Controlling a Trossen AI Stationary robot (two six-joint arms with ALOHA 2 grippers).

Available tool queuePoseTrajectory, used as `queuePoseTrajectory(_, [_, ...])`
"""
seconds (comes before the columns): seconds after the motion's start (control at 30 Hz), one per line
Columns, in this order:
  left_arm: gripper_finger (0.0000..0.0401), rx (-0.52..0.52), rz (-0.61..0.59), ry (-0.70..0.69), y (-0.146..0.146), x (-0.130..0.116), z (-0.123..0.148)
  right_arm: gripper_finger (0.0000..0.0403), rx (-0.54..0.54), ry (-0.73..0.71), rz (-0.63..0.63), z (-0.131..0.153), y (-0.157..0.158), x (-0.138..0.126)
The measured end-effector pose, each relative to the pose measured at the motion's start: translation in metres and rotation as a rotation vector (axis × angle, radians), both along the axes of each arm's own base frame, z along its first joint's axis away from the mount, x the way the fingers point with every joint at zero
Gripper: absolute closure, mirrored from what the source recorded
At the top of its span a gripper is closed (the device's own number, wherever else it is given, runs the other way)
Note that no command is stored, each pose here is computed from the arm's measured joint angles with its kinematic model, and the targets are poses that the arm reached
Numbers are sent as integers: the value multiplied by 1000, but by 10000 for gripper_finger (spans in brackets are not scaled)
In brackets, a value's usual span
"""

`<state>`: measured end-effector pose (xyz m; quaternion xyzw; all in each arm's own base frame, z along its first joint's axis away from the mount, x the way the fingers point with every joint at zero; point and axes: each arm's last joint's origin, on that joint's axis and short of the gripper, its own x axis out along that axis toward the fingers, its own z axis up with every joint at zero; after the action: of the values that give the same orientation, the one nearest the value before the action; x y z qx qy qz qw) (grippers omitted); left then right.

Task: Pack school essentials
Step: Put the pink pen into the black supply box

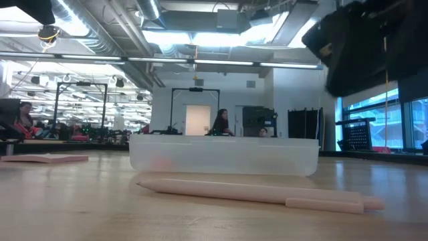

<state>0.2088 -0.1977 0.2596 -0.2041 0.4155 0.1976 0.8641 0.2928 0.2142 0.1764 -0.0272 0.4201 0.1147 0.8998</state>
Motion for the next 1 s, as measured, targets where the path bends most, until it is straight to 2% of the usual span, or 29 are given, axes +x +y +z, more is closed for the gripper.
queuePoseTrajectory(0.07, [318,0,0,0,0,0,0,201,0,-8,-46,-5,1,3])
queuePoseTrajectory(0.3, [318,4,-1,2,0,0,0,210,-1,-11,-56,-26,5,11])
queuePoseTrajectory(0.57, [318,59,-82,12,0,0,0,217,-37,31,-63,-56,6,18])
queuePoseTrajectory(1.0, [318,55,-82,8,-1,1,0,217,-28,22,-64,-64,8,20])
